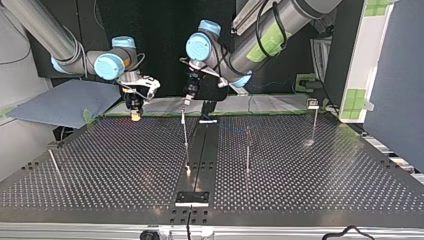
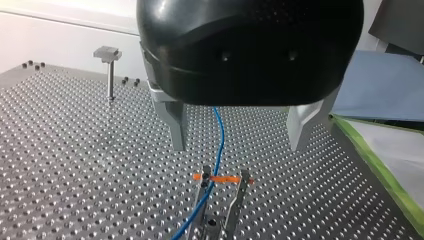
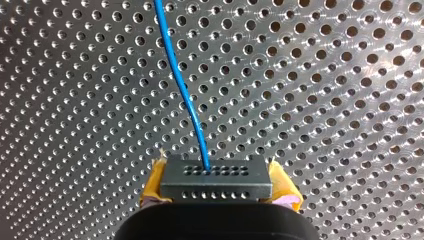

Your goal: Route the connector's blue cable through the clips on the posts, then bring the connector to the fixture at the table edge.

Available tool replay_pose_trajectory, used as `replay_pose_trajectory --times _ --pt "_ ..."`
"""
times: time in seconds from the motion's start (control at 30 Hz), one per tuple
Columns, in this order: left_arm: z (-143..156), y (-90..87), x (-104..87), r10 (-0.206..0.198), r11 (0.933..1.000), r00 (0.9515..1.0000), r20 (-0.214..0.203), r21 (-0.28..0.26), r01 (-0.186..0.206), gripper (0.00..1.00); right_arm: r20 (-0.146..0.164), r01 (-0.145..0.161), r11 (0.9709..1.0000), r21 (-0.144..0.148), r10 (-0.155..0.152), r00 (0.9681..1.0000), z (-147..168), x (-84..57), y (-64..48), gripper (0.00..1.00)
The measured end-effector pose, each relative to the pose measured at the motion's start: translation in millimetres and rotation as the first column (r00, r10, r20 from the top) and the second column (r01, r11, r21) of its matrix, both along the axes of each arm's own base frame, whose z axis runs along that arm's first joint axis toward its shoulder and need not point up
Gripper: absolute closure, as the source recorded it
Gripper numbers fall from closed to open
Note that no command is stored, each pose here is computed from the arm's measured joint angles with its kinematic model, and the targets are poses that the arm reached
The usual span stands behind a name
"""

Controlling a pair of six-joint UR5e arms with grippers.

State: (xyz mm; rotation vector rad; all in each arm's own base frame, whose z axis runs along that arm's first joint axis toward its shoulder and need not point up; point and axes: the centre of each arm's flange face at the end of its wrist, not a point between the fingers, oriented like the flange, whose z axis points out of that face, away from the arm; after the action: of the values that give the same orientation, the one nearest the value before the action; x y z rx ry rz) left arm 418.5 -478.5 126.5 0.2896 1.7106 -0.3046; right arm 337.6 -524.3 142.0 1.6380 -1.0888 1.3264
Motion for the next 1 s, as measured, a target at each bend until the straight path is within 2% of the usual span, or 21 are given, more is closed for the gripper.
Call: replay_pose_trajectory --times 0.2,0.47,0.63,0.83,1.0 --pt "0 2.4 -0.9 0.031 0.9995 0.9995 -0.008 -0.004 -0.031 0.02 -0.001 0.001 1.0000 0.001 -0.001 1.0000 0 -1.0 -0.4 0.83" --pt "0 2.9 -2.2 0.035 0.9994 0.9993 -0.015 -0.004 -0.035 0.02 0.000 0.002 1.0000 0.001 -0.002 1.0000 0 -1.3 -0.7 0.83" --pt "6 5.6 -10.1 0.031 0.9995 0.9994 -0.013 -0.006 -0.031 0.02 0.000 0.003 1.0000 0.003 -0.003 1.0000 0 -1.7 -0.8 0.83" --pt "21 12.4 -20.3 0.032 0.9977 0.9995 0.010 -0.060 -0.031 0.02 0.000 0.004 1.0000 0.003 -0.004 1.0000 0 -2.3 -1.0 0.83" --pt "33 20.5 -26.9 0.048 0.9917 0.9985 0.026 -0.121 -0.044 0.02 -0.001 0.006 1.0000 0.008 -0.006 1.0000 -1 -3.5 -1.2 0.83"
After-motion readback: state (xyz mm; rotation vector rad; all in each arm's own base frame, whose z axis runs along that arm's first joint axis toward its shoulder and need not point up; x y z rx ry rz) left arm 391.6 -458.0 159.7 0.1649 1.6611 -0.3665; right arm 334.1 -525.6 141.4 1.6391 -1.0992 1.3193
